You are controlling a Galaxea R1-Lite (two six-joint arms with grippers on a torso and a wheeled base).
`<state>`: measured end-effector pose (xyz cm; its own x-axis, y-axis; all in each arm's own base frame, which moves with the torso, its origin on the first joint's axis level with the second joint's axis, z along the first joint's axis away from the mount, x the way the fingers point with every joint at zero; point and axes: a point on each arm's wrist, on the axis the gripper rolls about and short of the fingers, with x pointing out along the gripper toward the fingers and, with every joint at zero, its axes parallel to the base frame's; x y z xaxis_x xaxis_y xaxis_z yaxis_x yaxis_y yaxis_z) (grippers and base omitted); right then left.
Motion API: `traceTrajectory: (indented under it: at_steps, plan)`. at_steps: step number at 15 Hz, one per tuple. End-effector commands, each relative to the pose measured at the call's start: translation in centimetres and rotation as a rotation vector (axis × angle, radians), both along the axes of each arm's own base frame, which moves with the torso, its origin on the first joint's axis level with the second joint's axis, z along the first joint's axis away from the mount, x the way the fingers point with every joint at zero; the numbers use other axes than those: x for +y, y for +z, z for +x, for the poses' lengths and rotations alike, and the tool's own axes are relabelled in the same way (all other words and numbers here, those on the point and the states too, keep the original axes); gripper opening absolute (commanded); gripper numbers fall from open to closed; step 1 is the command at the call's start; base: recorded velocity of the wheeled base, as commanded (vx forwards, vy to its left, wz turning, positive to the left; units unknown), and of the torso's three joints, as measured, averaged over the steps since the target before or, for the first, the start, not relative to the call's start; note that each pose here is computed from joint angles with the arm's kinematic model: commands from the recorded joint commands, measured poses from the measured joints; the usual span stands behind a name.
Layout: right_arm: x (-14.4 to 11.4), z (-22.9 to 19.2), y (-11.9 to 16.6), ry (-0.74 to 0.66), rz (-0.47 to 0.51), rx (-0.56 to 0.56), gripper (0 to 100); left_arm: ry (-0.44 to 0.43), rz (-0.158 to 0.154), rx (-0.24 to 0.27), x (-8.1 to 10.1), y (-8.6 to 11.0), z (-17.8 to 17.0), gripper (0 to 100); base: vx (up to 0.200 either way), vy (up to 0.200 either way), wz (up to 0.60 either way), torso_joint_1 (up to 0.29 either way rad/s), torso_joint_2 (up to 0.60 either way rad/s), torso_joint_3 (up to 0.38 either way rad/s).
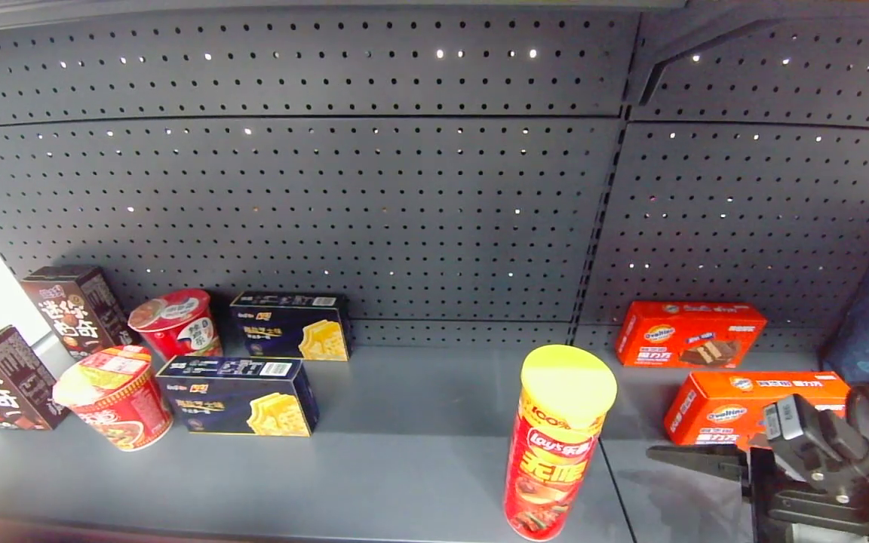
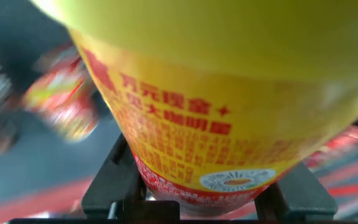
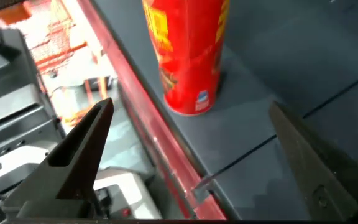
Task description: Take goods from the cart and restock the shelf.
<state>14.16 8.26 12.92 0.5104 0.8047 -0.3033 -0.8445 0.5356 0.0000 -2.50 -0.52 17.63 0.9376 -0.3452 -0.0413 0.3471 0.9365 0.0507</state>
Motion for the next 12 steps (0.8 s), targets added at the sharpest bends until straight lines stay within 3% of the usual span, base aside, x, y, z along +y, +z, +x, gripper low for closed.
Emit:
traceTrajectory:
  at_steps: [1, 4, 7, 12]
  plan:
    - [-0.8, -1.5, 1.6, -0.011, 0.041, -0.096, 100, -0.201, 0.014, 0.048, -0.6, 4.2, 2.6, 0, 0.0, 0.0, 0.0, 0.0, 0.0, 0.0]
    - [-0.4, -3.0, 2.2, -0.056, 0.051, -0.125, 100, -0.391, -0.006, 0.123, -1.1, 6.1, 5.6, 0, 0.0, 0.0, 0.0, 0.0, 0.0, 0.0]
    - [0.2, -4.6, 1.9, -0.104, 0.03, -0.074, 100, -0.582, -0.023, 0.242, -2.6, 7.7, 11.0, 0, 0.0, 0.0, 0.0, 0.0, 0.0, 0.0]
    - [0.6, -4.3, 1.7, -0.123, 0.025, -0.045, 100, -0.706, -0.01, 0.304, -7.1, 6.8, 20.7, 0, 0.0, 0.0, 0.0, 0.0, 0.0, 0.0]
